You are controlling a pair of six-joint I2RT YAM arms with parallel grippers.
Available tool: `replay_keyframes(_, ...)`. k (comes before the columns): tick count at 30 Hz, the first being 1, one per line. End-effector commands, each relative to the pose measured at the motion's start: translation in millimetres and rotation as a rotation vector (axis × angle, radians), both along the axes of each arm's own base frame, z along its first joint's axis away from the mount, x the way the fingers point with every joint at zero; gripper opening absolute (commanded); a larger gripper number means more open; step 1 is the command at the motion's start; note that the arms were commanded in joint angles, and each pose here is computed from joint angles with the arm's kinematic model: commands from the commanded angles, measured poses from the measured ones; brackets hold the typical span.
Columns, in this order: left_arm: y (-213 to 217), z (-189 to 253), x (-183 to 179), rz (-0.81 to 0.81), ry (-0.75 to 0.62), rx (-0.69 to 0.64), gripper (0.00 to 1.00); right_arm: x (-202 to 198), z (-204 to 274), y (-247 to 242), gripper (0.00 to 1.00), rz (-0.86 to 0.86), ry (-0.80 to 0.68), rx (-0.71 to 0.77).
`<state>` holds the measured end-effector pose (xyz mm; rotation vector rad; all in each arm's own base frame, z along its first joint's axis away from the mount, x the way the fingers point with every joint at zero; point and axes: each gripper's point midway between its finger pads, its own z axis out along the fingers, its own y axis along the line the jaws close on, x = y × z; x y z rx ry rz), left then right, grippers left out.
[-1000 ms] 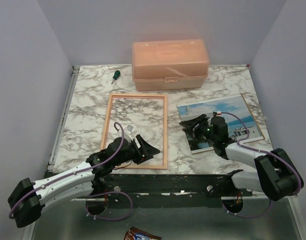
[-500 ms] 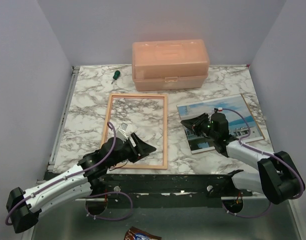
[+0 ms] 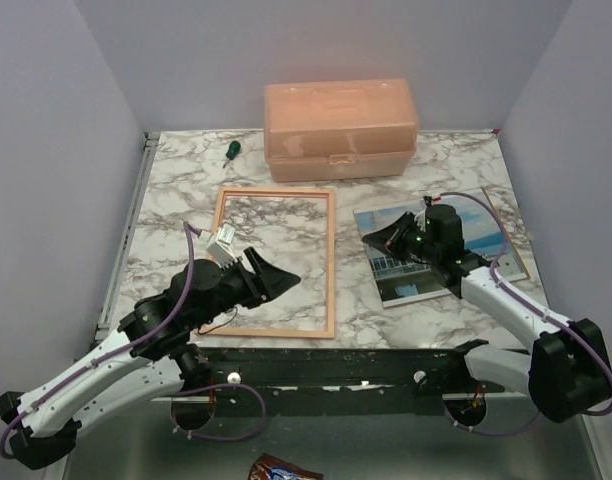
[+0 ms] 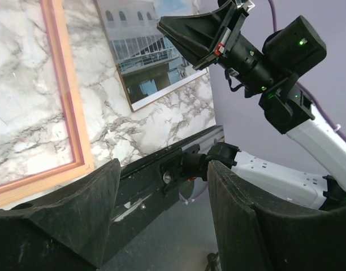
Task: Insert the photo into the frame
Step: Pick up the photo frame item at the center of the board.
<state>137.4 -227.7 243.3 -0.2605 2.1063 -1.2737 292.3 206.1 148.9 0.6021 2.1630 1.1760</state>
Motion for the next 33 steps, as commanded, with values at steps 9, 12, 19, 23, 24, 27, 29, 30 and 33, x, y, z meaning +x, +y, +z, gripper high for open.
replay_keyframes(9,26,18,13,0.035,-0.111,0.257,0.65,-66,9,27,0.00,0.566,-0.001,-0.087)
replay_keyframes(12,24,11,15,0.038,-0.100,0.266,0.65,-70,-8,19,0.00,0.609,0.025,-0.168)
replay_keyframes(19,15,-6,15,0.016,-0.059,0.283,0.65,-44,-58,-15,0.10,0.456,0.179,-0.424)
replay_keyframes(23,10,-14,16,0.002,-0.043,0.293,0.65,-24,-68,-12,0.26,0.408,0.170,-0.422)
replay_keyframes(24,9,-15,15,-0.004,-0.040,0.294,0.65,-20,-70,-11,0.30,0.399,0.166,-0.419)
replay_keyframes(27,6,-21,14,-0.019,-0.023,0.300,0.65,-12,-81,-9,0.39,0.382,0.188,-0.416)
replay_keyframes(29,5,-26,14,-0.021,-0.011,0.303,0.65,-7,-87,-12,0.48,0.361,0.199,-0.430)
replay_keyframes(30,4,-29,13,-0.023,-0.004,0.304,0.65,-6,-90,-13,0.53,0.350,0.210,-0.437)
replay_keyframes(33,2,-36,12,-0.030,0.014,0.304,0.65,-6,-94,-19,0.65,0.325,0.229,-0.448)
